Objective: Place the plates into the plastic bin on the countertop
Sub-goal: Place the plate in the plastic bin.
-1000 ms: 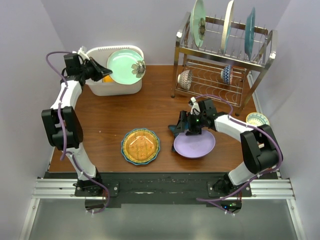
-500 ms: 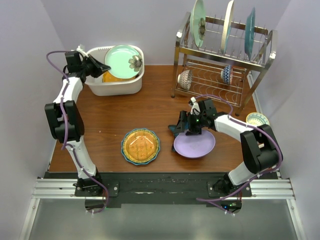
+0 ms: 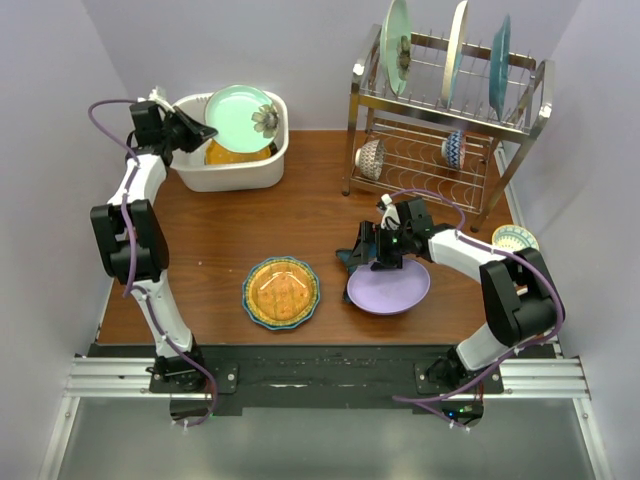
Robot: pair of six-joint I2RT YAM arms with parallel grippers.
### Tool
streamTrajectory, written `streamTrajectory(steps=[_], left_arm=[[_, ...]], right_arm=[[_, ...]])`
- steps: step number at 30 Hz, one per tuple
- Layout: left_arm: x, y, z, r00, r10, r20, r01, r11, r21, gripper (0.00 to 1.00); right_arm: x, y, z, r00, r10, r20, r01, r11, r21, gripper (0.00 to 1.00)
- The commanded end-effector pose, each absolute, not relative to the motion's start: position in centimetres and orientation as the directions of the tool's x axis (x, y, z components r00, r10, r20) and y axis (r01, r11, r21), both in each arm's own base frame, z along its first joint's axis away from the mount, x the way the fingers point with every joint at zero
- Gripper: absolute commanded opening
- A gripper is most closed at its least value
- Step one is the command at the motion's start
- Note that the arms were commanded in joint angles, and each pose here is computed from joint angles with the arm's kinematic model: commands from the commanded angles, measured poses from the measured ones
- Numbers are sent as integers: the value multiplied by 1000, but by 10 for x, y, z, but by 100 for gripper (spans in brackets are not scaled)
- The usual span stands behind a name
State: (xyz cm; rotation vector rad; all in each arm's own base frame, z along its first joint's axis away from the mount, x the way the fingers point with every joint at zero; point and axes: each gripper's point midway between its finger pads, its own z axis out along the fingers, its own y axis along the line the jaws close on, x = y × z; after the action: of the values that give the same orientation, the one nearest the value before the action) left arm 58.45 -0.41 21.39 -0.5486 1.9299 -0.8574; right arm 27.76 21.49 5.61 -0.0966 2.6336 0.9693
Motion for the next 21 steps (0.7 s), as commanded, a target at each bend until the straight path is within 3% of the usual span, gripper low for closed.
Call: streamTrajectory(steps=[1,21], left_arm=[[604,6,285,-321,-661,-678,131,678,-723,0],[619,30,236,-331,-626,-706,-9,750,-661,0]], right_arm=[[294,220,66,-918,56,-393,-219,755,618,95],[293,221,62,-924,59,-379,-208,752,625,95]])
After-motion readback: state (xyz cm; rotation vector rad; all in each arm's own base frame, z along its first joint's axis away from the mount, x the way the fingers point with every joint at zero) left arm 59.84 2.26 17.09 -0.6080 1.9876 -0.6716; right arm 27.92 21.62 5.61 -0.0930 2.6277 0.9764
